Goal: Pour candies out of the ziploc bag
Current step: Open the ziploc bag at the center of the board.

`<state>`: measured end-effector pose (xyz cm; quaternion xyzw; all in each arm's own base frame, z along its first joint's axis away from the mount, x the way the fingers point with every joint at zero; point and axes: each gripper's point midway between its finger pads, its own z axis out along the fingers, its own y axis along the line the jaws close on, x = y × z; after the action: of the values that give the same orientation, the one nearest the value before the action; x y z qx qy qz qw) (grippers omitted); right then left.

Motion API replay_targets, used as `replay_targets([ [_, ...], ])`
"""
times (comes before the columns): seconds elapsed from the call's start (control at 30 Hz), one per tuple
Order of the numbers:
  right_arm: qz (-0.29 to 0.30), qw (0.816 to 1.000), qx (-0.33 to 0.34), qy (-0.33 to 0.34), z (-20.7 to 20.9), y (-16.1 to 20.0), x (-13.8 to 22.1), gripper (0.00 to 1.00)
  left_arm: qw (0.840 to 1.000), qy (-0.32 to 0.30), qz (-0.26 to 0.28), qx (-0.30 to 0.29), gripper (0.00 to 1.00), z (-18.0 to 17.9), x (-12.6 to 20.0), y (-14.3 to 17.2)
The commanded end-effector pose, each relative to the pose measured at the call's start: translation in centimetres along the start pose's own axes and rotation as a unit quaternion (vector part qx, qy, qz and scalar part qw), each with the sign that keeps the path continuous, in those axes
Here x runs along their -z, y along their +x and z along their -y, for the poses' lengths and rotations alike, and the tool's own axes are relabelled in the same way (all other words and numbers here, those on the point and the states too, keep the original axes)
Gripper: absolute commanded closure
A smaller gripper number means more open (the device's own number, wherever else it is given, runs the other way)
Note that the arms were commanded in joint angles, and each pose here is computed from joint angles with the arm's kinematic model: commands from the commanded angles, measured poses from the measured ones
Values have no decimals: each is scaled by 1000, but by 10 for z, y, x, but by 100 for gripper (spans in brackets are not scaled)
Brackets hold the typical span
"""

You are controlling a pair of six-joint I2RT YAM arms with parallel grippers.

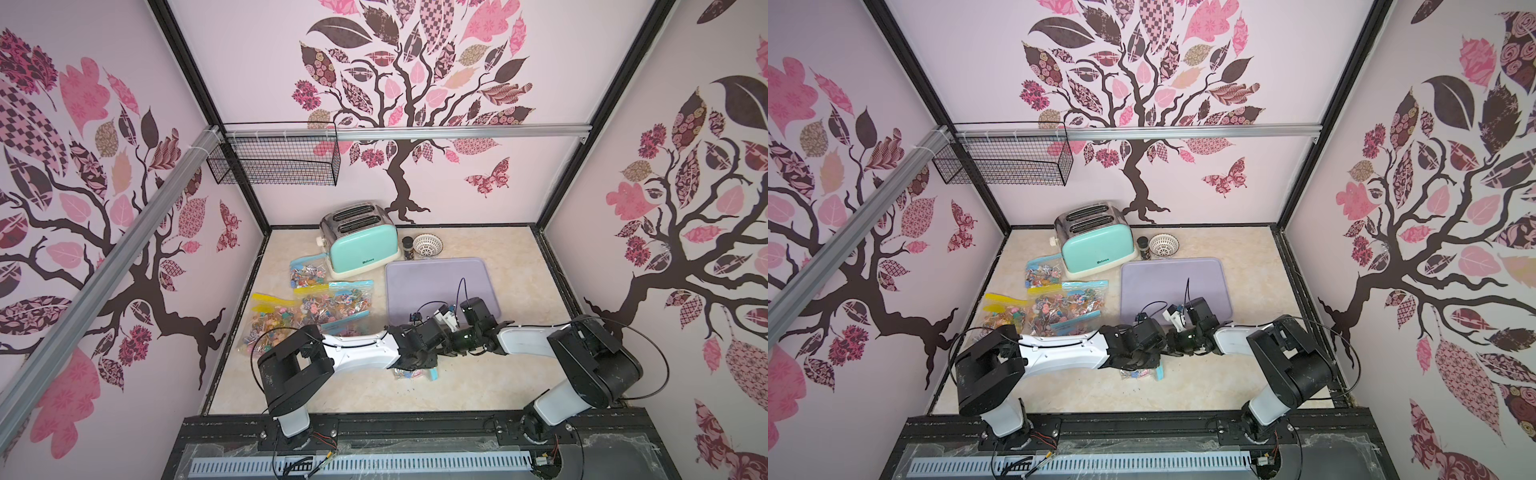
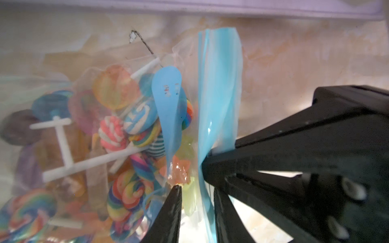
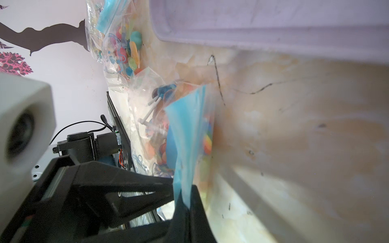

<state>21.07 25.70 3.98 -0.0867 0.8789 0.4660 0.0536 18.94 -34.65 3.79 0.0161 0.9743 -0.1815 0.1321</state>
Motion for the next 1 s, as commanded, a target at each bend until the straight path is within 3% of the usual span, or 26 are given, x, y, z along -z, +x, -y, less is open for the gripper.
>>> replay_targets([
  [0.0,-3,1000,12,-16,-11,2,3,100,1000,-3,11,6,74,-3,-7,-8],
  [0.13,-5,1000,11,-15,-10,4,3,100,1000,-3,12,7,82,-4,-10,-10],
  [0.3,-5,1000,6,-8,-6,6,2,100,1000,6,13,4,100,0,-9,-11],
  [0.57,-1,999,-10,37,15,11,1,100,999,-30,24,28,100,-18,-11,-11],
  [0.97,-13,982,-23,188,68,29,-6,100,988,-79,42,125,100,-55,-30,-1],
])
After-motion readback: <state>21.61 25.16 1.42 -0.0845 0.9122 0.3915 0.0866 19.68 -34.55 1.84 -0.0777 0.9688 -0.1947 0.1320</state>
